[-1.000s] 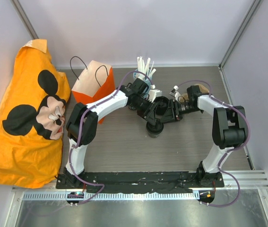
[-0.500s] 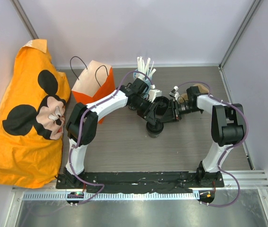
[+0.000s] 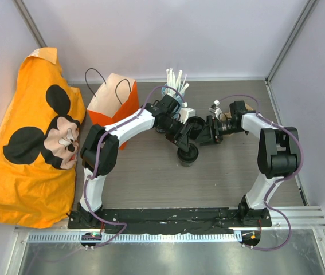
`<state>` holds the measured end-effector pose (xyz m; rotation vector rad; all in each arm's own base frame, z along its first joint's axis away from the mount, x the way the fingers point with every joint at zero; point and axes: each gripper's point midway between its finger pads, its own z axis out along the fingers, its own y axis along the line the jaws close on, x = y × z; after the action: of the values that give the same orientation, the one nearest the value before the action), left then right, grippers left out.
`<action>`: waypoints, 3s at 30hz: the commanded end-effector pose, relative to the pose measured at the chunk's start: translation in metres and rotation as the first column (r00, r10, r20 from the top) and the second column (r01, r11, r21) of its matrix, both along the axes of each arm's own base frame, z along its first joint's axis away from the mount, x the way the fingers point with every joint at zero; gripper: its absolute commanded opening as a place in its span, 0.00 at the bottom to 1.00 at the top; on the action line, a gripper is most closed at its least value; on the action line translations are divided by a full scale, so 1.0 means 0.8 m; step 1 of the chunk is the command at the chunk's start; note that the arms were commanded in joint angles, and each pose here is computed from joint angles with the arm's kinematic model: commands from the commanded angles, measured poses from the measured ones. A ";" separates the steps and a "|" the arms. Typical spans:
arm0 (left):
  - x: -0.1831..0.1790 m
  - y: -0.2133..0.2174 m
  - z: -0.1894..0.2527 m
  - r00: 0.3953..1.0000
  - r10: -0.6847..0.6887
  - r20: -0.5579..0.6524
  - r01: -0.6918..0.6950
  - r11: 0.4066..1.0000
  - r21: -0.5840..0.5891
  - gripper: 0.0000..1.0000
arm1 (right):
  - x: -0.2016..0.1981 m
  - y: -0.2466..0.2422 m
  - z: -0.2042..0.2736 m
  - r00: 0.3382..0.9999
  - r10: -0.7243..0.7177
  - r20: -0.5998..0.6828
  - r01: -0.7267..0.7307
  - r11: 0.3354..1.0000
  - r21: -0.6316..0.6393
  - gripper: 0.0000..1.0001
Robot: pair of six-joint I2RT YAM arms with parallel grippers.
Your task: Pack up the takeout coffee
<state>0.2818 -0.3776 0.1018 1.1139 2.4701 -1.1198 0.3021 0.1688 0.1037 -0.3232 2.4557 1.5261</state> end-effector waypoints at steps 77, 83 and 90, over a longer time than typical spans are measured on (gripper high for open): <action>0.013 0.067 0.008 0.993 0.102 0.053 -0.104 0.994 0.024 1.00 | -0.013 0.015 0.015 0.971 0.003 0.240 0.081 0.938 -0.337 0.88; 0.013 0.061 0.015 0.994 0.100 0.048 -0.101 0.995 0.005 1.00 | -0.003 0.014 0.009 0.965 0.032 0.261 0.071 0.925 -0.374 0.87; -0.011 0.052 0.001 0.998 0.056 0.017 -0.056 0.998 0.020 1.00 | 0.000 0.014 0.001 0.968 0.093 0.232 0.006 0.919 -0.395 0.85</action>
<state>0.2809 -0.3239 0.0849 1.0047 2.5677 -1.0286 0.2960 0.1789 0.0983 -0.5221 2.5683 0.9409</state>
